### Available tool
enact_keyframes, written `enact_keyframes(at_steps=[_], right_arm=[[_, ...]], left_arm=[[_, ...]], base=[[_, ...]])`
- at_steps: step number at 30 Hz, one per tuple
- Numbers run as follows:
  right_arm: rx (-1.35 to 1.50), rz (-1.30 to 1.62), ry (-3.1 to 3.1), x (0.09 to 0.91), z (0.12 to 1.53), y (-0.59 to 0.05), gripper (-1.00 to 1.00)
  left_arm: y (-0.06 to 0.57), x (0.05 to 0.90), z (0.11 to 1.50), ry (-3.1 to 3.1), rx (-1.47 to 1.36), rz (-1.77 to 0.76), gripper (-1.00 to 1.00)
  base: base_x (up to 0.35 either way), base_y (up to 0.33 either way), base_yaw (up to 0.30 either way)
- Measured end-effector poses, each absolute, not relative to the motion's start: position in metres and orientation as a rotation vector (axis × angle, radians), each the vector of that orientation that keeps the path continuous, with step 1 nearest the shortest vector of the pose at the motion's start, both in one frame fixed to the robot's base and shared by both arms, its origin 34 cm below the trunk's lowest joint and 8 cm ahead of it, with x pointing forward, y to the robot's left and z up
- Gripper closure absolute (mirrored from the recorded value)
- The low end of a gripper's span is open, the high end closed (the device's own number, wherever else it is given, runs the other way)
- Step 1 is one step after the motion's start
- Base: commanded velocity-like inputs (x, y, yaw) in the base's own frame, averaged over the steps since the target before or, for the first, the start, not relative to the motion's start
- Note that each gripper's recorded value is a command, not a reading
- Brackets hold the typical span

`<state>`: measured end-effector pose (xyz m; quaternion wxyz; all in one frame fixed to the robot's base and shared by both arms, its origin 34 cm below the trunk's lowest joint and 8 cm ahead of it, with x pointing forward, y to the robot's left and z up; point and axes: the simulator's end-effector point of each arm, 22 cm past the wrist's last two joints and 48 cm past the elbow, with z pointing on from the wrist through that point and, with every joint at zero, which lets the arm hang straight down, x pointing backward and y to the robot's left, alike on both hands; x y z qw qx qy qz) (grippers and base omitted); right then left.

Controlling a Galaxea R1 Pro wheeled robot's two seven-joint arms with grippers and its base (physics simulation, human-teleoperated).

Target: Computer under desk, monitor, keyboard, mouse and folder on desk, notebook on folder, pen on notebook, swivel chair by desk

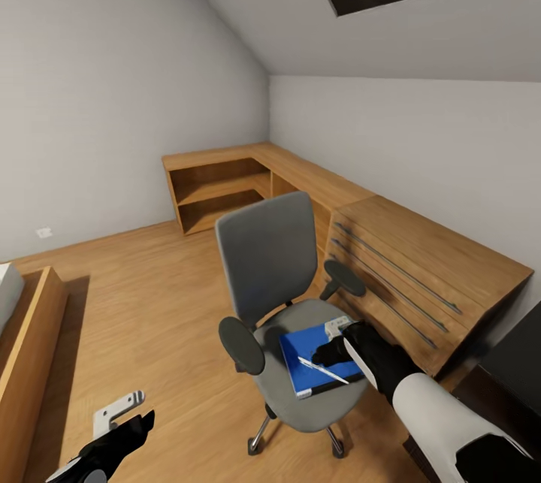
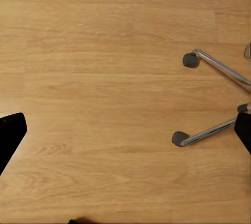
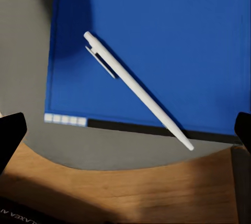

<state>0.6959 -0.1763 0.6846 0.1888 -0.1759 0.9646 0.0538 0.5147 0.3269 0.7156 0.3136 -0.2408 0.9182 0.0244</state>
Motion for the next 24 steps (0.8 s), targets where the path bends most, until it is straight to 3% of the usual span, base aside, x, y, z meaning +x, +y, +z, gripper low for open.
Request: enact_keyframes(at_steps=[5, 11, 24], right_arm=[[-0.548, 0.101, 2.668, 0.702, 0.685, -0.183, -1.00], [-0.841, 0.045, 2.624, 0.683, 0.668, -0.176, -1.00], [-1.174, 0.341, 2.530, 0.641, 0.656, -0.159, -1.00]], left_arm=[[0.327, 0.514, 0.715, 2.423, -0.632, 0.066, -1.00], [0.327, 0.514, 0.714, 2.425, -0.630, 0.067, -1.00], [0.327, 0.514, 0.715, 2.424, -0.630, 0.067, -1.00]], base=[[0.209, 0.000, 0.000], [0.027, 0.000, 0.000], [0.001, 0.000, 0.000]])
